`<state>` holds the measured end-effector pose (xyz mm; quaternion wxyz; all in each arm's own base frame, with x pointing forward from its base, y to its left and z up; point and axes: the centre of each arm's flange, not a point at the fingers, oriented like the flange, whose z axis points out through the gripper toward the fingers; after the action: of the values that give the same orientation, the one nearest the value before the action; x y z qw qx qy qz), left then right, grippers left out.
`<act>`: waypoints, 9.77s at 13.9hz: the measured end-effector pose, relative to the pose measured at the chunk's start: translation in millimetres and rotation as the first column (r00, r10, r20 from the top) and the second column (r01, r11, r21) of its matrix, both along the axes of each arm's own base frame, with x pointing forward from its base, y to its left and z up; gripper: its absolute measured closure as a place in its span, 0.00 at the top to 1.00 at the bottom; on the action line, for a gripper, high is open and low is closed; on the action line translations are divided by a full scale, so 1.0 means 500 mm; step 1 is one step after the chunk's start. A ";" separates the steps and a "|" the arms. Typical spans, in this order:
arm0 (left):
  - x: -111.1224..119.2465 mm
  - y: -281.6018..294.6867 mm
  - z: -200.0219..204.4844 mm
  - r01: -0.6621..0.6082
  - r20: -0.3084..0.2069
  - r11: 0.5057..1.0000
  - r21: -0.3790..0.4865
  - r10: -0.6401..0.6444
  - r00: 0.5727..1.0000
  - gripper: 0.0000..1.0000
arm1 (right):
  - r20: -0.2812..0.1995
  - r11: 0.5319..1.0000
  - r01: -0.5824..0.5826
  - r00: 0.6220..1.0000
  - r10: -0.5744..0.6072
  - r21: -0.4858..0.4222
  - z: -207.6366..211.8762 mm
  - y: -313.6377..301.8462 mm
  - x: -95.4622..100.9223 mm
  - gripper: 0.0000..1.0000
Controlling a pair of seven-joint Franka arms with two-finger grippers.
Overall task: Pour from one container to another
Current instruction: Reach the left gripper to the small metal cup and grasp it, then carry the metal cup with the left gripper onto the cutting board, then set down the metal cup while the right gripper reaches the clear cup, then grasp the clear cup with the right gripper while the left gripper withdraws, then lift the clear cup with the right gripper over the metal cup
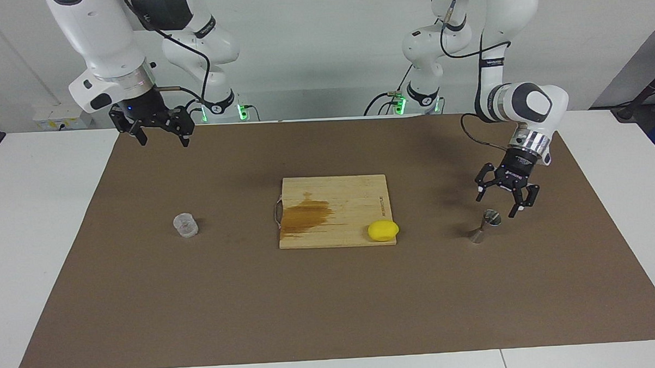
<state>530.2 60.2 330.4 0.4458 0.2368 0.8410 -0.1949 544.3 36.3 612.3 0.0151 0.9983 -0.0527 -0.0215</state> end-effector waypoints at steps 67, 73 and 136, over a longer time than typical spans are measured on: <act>-0.102 -0.925 0.022 0.527 0.054 0.846 0.085 -0.532 0.845 0.67 | -0.254 0.414 0.908 0.417 -0.873 0.066 -0.368 -0.278 0.167 1.00; -0.098 -0.928 0.026 0.552 0.069 0.824 0.126 -0.562 0.824 1.00 | -0.413 0.212 0.977 0.208 -0.887 0.036 -0.490 -0.361 0.146 1.00; -0.014 -0.173 0.627 0.174 -0.625 -0.812 0.556 -0.547 -0.557 1.00 | -0.074 0.145 0.980 0.156 -0.985 0.136 -0.296 0.371 0.066 0.51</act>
<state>523.3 -26.2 644.0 0.0146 0.9989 -0.0414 -0.0154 577.4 221.9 464.4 -0.0793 0.7223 -0.6868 -0.0139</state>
